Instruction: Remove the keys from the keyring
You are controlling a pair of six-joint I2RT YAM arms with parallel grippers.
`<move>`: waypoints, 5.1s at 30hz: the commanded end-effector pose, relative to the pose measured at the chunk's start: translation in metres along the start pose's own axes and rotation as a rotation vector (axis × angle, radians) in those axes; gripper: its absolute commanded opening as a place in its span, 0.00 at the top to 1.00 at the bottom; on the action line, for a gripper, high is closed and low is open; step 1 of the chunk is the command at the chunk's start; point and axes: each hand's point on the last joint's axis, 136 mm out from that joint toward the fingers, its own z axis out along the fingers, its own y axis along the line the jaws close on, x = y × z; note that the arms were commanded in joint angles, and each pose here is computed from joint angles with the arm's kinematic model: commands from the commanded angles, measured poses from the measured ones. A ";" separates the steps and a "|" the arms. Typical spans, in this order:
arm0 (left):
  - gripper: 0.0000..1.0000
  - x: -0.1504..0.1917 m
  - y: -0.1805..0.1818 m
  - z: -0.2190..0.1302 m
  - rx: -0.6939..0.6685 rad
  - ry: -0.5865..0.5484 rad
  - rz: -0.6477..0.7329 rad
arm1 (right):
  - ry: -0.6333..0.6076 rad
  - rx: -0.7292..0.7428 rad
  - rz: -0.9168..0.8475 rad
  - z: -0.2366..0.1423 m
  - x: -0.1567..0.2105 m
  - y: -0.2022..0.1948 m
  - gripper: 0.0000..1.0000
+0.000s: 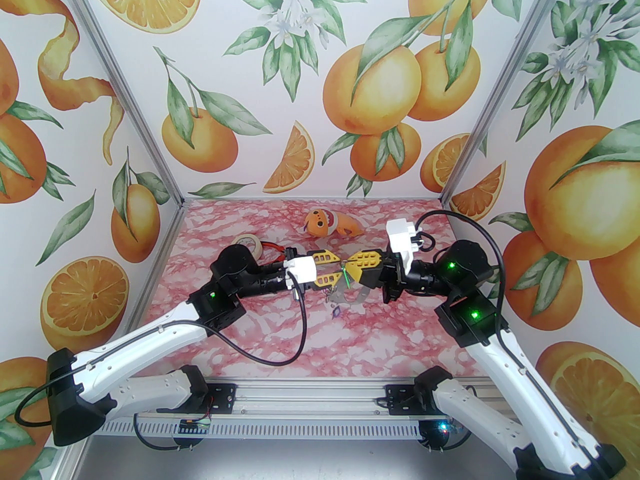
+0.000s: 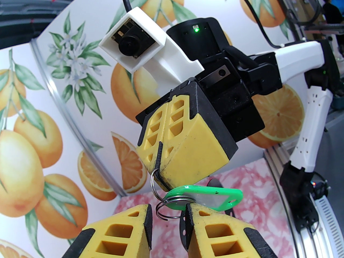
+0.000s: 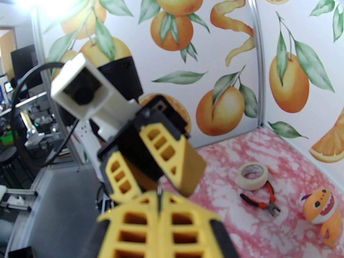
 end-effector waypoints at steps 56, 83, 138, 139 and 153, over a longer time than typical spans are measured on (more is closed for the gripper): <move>0.80 0.018 0.032 -0.013 -0.100 0.055 -0.342 | -0.039 0.022 -0.214 -0.003 -0.031 0.005 1.00; 0.62 -0.012 -0.005 -0.005 0.177 -0.079 -0.067 | 0.034 -0.148 -0.053 0.008 -0.013 0.009 1.00; 1.00 -0.017 0.029 -0.004 0.037 0.068 -0.253 | 0.381 0.160 -0.467 -0.003 0.033 0.009 1.00; 1.00 -0.018 0.029 -0.004 0.036 0.068 -0.251 | 0.398 0.165 -0.476 -0.002 0.036 0.009 1.00; 0.98 -0.009 0.015 -0.002 0.111 0.066 -0.251 | 0.269 0.219 -0.483 0.011 0.009 0.009 1.00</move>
